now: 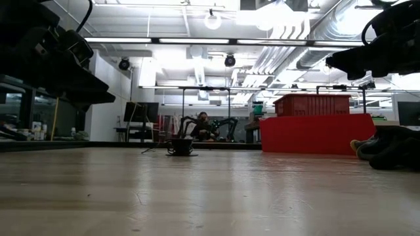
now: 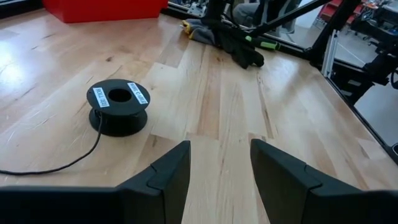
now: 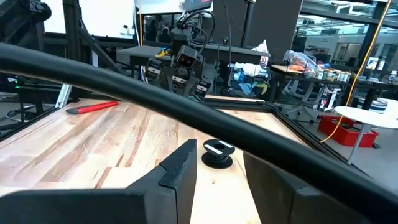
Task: Coil cords
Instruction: Return to Home Position
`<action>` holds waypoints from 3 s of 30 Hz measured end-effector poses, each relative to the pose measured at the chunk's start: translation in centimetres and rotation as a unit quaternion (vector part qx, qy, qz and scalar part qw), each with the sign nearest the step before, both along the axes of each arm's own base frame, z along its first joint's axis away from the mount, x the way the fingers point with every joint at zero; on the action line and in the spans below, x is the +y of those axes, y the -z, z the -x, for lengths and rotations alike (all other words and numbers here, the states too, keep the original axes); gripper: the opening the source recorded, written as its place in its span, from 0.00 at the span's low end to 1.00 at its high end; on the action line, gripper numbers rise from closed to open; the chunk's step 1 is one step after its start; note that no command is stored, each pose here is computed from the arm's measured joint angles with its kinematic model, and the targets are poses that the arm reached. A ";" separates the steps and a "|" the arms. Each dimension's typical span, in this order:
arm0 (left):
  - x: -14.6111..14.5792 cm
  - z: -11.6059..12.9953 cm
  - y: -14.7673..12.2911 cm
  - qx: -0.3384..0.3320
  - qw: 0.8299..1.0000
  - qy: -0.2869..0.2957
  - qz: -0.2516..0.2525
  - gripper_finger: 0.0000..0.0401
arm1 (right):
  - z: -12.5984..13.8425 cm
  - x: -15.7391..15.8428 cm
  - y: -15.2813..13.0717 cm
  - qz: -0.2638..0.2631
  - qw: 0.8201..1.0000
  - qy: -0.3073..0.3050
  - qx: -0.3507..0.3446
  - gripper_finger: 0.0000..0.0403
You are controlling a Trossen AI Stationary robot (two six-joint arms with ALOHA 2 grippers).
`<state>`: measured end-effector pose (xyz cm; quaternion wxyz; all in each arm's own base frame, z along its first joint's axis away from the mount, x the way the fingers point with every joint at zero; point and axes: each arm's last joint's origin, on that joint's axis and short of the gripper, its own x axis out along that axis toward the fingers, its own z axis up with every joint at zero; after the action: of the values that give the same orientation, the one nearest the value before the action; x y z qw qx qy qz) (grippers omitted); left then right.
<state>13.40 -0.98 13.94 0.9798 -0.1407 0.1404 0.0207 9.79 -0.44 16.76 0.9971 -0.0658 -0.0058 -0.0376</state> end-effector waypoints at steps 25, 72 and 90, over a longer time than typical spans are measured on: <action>0.4 3.4 -4.3 -0.213 0.977 -0.006 0.018 0.40 | 0.0 0.0 0.0 0.000 1.000 0.000 0.000 0.31; 0.6 3.9 -4.7 -0.240 0.971 -0.013 0.019 0.40 | 0.0 0.0 0.0 0.000 1.000 0.000 0.000 0.31; 0.6 3.9 -4.7 -0.240 0.971 -0.013 0.019 0.40 | 0.0 0.0 0.0 0.000 1.000 0.000 0.000 0.31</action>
<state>9.55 -0.37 18.65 0.9817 -0.1618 -0.1002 -0.0035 9.79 -0.45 16.75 0.9971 -0.0656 -0.0060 -0.0377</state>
